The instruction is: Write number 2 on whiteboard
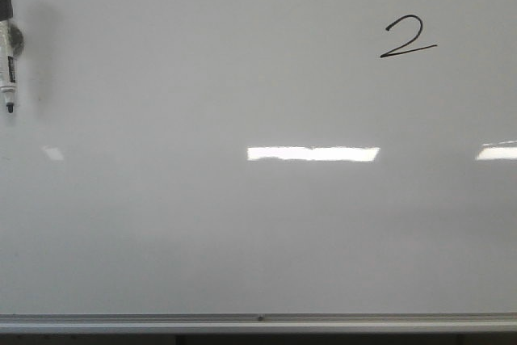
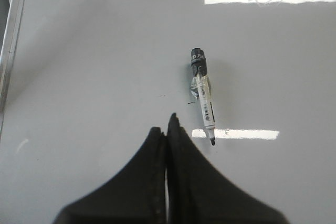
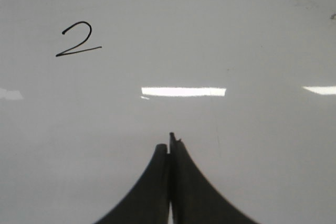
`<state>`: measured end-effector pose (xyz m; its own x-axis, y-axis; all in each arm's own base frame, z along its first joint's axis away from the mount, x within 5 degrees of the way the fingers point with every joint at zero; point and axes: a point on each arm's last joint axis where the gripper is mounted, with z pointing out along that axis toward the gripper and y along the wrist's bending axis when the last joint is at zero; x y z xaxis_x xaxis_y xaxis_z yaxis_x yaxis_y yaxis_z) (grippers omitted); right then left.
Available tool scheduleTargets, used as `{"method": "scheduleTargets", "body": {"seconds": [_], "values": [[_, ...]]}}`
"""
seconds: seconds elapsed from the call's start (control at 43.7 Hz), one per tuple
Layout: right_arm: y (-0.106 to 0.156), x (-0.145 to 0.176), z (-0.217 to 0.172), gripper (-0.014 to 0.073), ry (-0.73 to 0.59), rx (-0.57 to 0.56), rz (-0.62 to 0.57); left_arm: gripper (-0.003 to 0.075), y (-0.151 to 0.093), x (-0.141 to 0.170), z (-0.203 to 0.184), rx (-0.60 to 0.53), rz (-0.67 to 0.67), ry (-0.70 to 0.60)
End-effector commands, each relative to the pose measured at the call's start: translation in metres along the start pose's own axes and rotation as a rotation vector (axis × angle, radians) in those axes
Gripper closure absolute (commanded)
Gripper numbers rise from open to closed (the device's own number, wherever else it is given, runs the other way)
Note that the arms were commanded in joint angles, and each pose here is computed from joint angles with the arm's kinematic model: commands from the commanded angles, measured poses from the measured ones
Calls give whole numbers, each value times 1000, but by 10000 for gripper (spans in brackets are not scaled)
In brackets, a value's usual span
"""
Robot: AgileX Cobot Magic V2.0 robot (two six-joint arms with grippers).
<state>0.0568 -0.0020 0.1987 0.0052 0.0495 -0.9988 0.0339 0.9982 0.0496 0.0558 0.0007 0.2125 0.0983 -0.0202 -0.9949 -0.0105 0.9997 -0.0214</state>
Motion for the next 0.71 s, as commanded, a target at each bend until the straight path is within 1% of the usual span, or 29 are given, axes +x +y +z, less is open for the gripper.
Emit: {"method": "scheduleTargets", "body": {"seconds": [0.0, 0.32, 0.594, 0.686], "values": [[1, -17, -3, 663, -152, -2, -4, 741, 0, -7, -2, 6, 0, -93], [1, -18, -3, 663, -167, -2, -3, 741, 0, -7, -2, 6, 0, -93], [2, -17, -3, 663, -155, -21, -2, 741, 0, -7, -2, 6, 0, -93], [1, -17, -3, 663, -158, -17, -18, 741, 0, -7, -2, 6, 0, -93]]}}
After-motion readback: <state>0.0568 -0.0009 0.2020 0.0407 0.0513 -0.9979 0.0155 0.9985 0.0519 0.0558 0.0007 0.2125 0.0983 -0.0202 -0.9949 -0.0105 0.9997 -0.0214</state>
